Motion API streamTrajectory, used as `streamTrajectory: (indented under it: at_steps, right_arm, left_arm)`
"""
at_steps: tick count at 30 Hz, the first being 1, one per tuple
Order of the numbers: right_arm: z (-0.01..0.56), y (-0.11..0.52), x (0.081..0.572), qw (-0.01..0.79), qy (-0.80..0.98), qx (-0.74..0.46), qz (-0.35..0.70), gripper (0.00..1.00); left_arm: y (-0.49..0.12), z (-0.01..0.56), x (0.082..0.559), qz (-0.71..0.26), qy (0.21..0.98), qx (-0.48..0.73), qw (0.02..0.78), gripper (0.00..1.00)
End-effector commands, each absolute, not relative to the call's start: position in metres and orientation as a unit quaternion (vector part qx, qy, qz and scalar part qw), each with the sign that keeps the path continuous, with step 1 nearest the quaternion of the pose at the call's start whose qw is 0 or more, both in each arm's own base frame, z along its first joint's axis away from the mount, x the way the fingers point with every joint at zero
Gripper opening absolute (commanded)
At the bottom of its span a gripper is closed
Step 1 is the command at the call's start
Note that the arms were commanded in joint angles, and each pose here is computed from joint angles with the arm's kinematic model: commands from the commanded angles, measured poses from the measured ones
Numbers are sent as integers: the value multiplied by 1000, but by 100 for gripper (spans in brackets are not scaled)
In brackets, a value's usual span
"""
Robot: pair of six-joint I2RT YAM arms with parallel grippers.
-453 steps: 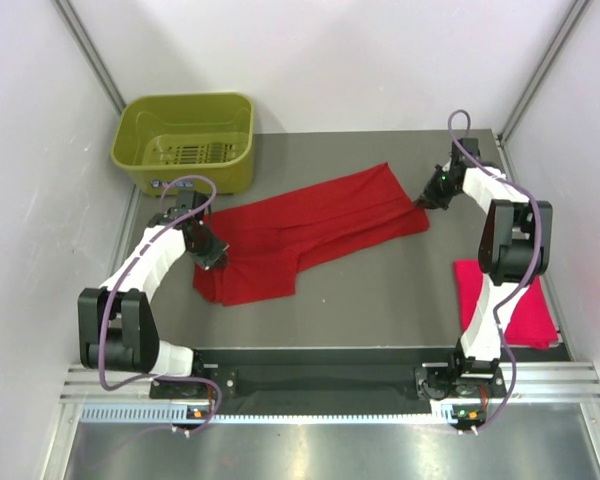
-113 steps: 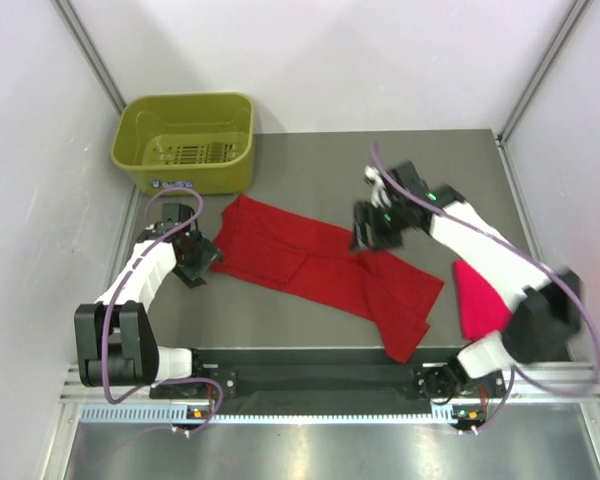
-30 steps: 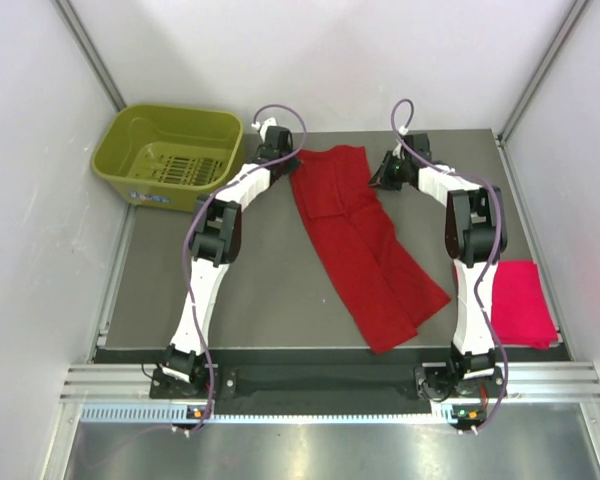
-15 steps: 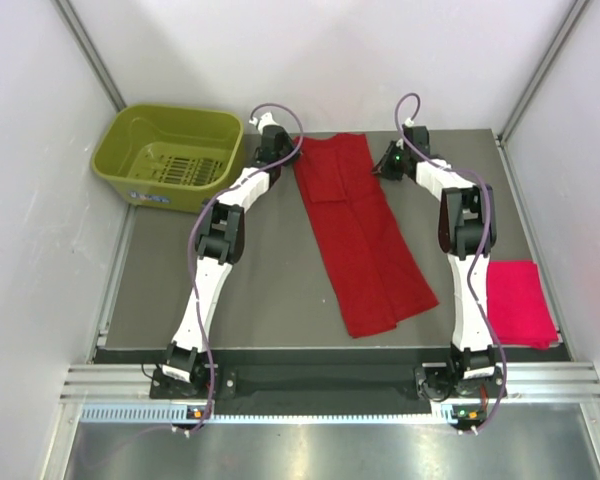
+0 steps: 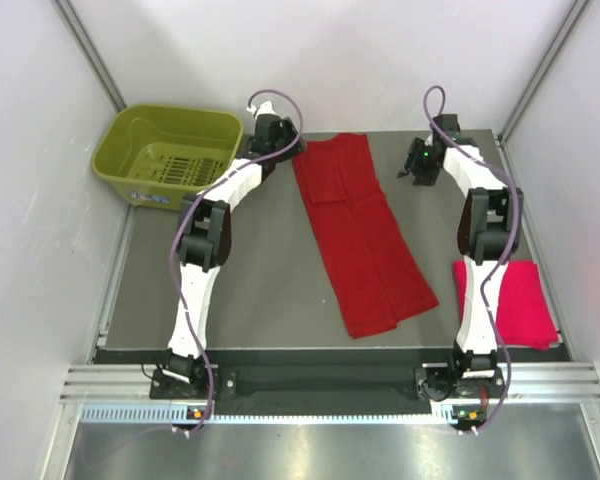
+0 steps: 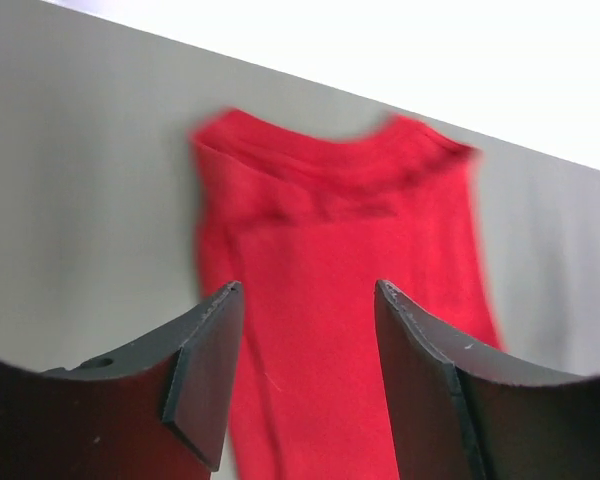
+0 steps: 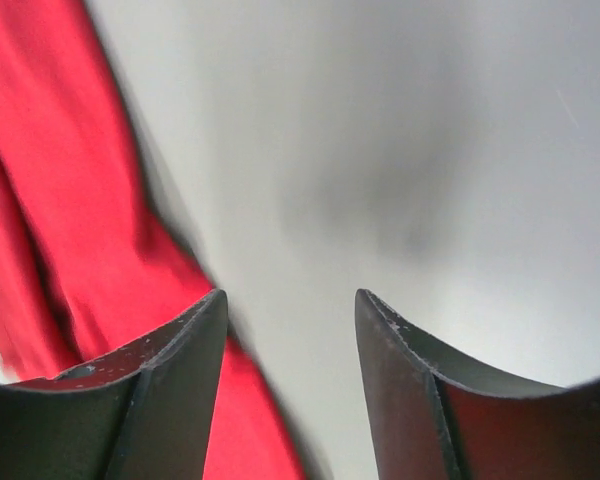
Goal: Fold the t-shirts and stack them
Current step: Fold the tshirt
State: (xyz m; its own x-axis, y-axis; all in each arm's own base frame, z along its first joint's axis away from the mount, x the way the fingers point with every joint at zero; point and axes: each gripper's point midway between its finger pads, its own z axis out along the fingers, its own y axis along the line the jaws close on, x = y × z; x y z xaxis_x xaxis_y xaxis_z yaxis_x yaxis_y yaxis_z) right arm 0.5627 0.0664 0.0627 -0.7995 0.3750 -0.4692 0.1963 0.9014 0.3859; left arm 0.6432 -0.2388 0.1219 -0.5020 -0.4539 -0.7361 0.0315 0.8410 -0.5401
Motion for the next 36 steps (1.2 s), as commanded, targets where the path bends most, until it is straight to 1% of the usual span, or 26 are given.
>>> streamTrajectory:
  at_steps: [1, 2, 3, 4, 5, 6, 7, 8, 9, 10, 11, 12, 13, 14, 15, 17, 18, 20, 21, 25, 30, 32, 36]
  right_arm:
    - [106, 47, 510, 257, 948, 135, 127, 55]
    - [107, 46, 500, 253, 950, 132, 125, 55]
    - [107, 46, 481, 243, 954, 127, 123, 56]
    - [107, 47, 471, 237, 956, 124, 124, 56]
    - [121, 47, 461, 248, 953, 118, 126, 56]
    - [109, 48, 443, 227, 959, 114, 124, 56]
    - [109, 48, 434, 224, 960, 111, 127, 57]
    - [119, 49, 425, 234, 958, 106, 128, 57]
    - [109, 49, 410, 217, 962, 106, 128, 57]
    - [111, 52, 404, 218, 961, 103, 137, 57]
    - [112, 54, 397, 219, 960, 101, 144, 57]
    - [112, 57, 382, 215, 960, 102, 149, 57]
    - [115, 61, 377, 219, 958, 99, 156, 57]
    - [116, 67, 369, 219, 958, 91, 160, 57]
    - [119, 70, 359, 222, 957, 87, 163, 57]
    - [126, 79, 349, 232, 955, 72, 172, 58]
    - [119, 81, 340, 221, 957, 70, 175, 58]
    - [119, 88, 335, 227, 953, 62, 189, 58]
    - [111, 89, 327, 217, 955, 64, 190, 59]
    - [100, 91, 316, 206, 957, 64, 195, 59]
    - [98, 90, 306, 208, 957, 56, 194, 60]
    - [97, 90, 303, 212, 956, 55, 195, 60]
    - [95, 90, 299, 211, 956, 57, 197, 61]
  left_arm:
    - [-278, 217, 594, -286, 808, -72, 511, 60]
    - [-284, 217, 581, -283, 815, -63, 502, 60]
    - [-288, 204, 565, -274, 829, -55, 484, 60]
    - [-300, 225, 543, -280, 826, -37, 489, 58]
    - [-299, 226, 531, -268, 831, -41, 486, 58]
    - [-298, 200, 509, -252, 853, -39, 455, 57]
    - [-307, 221, 485, -270, 848, -37, 455, 56]
    - [-310, 216, 468, -273, 855, -38, 440, 56]
    - [-305, 190, 445, -264, 874, -42, 406, 56]
    - [-314, 204, 419, -287, 870, -45, 398, 55]
    - [-315, 200, 402, -296, 874, -46, 382, 55]
    - [-311, 173, 378, -286, 890, -50, 351, 55]
    - [-319, 183, 354, -317, 886, -54, 334, 55]
    - [-319, 175, 339, -322, 890, -60, 316, 56]
    - [-319, 151, 314, -325, 902, -73, 275, 56]
    - [-321, 149, 295, -351, 897, -85, 255, 57]
    - [-319, 132, 281, -356, 902, -89, 228, 57]
    - [-324, 129, 277, -369, 899, -94, 219, 58]
    - [-326, 127, 276, -371, 899, -93, 212, 58]
    - [-342, 102, 254, -377, 911, -97, 137, 60]
    - [-357, 82, 226, -381, 914, -95, 103, 63]
    - [-355, 63, 212, -364, 922, -104, 78, 62]
    - [-353, 58, 205, -370, 918, -125, 68, 59]
